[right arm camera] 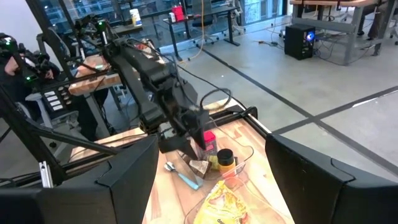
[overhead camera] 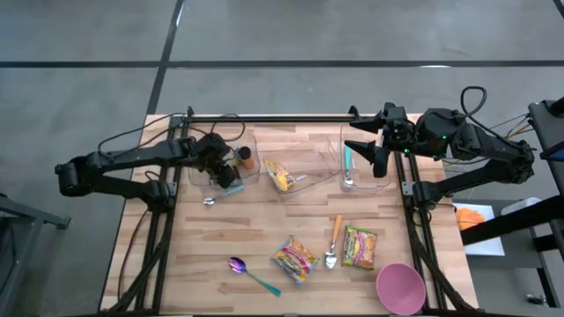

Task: Pick & Place Food Item
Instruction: Adjust the left transparent bin

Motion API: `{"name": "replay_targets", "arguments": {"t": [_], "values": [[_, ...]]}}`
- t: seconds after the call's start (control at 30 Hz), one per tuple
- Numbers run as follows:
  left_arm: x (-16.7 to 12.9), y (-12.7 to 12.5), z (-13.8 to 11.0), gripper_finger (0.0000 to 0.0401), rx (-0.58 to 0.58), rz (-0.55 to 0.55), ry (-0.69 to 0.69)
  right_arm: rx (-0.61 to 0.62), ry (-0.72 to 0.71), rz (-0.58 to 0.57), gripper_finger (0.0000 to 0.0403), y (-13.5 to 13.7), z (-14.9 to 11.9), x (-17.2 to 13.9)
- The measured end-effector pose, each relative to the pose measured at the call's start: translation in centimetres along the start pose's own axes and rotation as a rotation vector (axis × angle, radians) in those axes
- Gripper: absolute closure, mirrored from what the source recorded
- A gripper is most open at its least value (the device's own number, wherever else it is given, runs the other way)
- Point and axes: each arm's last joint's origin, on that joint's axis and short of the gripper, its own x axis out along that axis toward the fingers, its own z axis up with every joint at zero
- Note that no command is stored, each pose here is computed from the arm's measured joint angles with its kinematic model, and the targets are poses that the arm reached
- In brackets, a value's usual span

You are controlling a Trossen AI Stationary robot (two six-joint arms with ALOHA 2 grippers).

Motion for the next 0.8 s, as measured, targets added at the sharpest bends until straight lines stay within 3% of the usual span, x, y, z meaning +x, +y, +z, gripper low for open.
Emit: {"name": "replay_targets", "arguments": {"t": [0.17, 0.33, 0.53, 0.8], "values": [[-3.8, -1.3, 2.2, 0.0158, 0.005, -0.039, 0.024, -0.001, 0.0, 0.0, 0.0111, 0.0, 0.0, 0.0], [-5.9, -4.1, 2.3, 0.0197, 0.177, -0.064, 0.089, -0.007, 0.0, 0.0, 0.0111, 0.0, 0.0, 0.0], [-5.0, -8.3, 0.9, 0.024, 0.334, -0.133, 0.161, -0.007, -0.001, -0.001, 0.0111, 0.0, 0.0, 0.0], [-2.8, -13.1, -2.1, 0.0247, 0.557, -0.29, 0.322, 0.0, -0.001, -0.001, 0.0111, 0.0, 0.0, 0.0]]}}
